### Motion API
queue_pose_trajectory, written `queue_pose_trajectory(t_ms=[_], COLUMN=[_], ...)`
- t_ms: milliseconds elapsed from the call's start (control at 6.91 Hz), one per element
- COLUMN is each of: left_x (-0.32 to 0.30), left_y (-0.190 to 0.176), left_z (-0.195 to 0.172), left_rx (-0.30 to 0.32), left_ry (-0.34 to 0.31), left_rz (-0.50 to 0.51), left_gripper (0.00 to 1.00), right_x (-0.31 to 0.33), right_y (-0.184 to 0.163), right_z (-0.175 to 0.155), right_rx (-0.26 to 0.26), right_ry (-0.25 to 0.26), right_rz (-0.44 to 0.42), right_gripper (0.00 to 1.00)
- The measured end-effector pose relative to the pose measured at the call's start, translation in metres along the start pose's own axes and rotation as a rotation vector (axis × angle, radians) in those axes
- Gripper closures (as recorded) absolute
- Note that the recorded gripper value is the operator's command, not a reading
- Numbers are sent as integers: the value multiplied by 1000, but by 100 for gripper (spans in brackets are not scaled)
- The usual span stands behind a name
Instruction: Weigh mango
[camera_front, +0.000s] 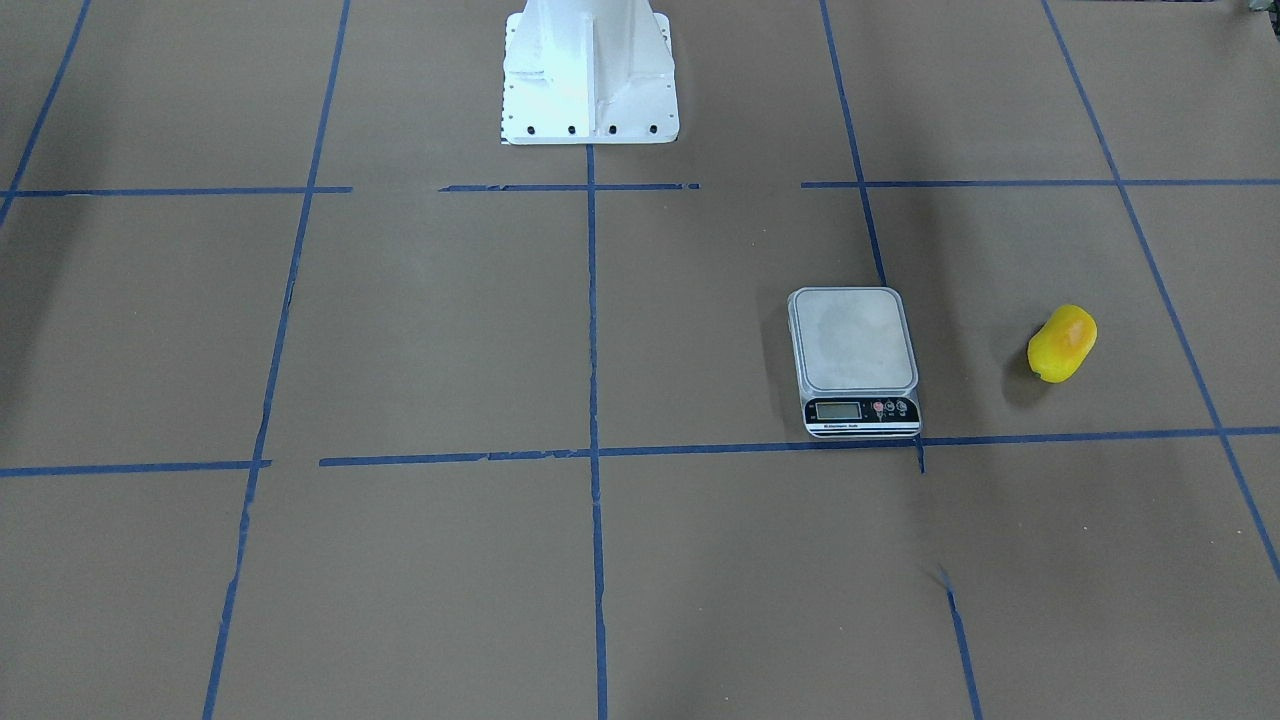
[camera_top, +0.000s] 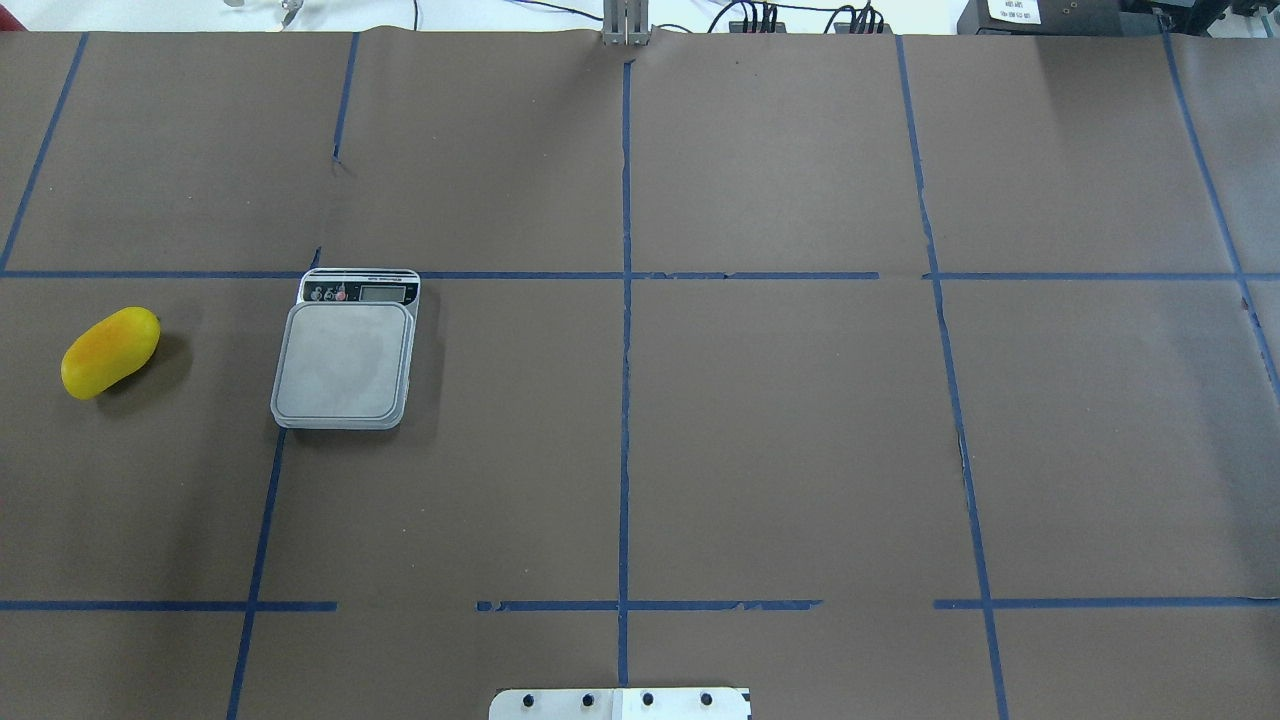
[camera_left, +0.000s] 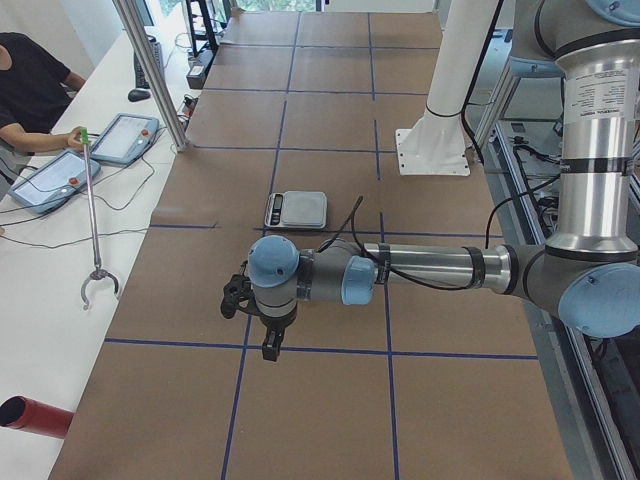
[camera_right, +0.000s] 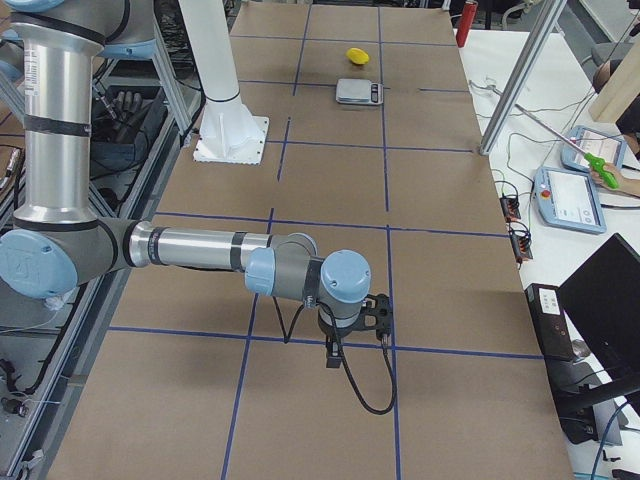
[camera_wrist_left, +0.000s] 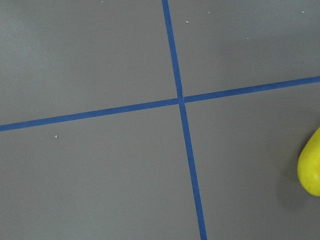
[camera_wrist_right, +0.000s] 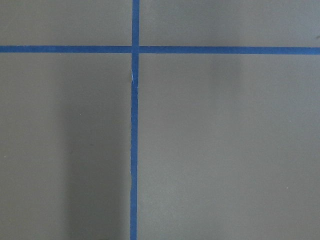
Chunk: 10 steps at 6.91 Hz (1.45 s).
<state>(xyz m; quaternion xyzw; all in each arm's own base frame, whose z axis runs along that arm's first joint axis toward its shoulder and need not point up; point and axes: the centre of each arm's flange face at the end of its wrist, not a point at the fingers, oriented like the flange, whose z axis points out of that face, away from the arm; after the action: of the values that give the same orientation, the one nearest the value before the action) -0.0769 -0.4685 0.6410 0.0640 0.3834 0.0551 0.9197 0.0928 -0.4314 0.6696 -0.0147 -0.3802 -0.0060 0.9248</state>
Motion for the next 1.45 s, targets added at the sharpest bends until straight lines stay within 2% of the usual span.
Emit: queue_pose_trajectory(t_ms=[434, 724, 1013, 1447], left_x=[1, 23, 70, 192], left_y=[-2, -23, -41, -66], left_z=[0, -22, -43, -14], left_rx=[2, 44, 91, 39], left_ry=[3, -1, 5, 60], left_rz=[4, 46, 41, 5], left_gripper=[0, 0, 0, 0], right_x=[0, 0, 0, 0], right_y=[0, 0, 0, 0], right_z=[0, 0, 0, 0], right_rx=[0, 1, 0, 1], right_ry=[0, 0, 0, 0], right_rz=[0, 0, 0, 0], right_gripper=[0, 0, 0, 0])
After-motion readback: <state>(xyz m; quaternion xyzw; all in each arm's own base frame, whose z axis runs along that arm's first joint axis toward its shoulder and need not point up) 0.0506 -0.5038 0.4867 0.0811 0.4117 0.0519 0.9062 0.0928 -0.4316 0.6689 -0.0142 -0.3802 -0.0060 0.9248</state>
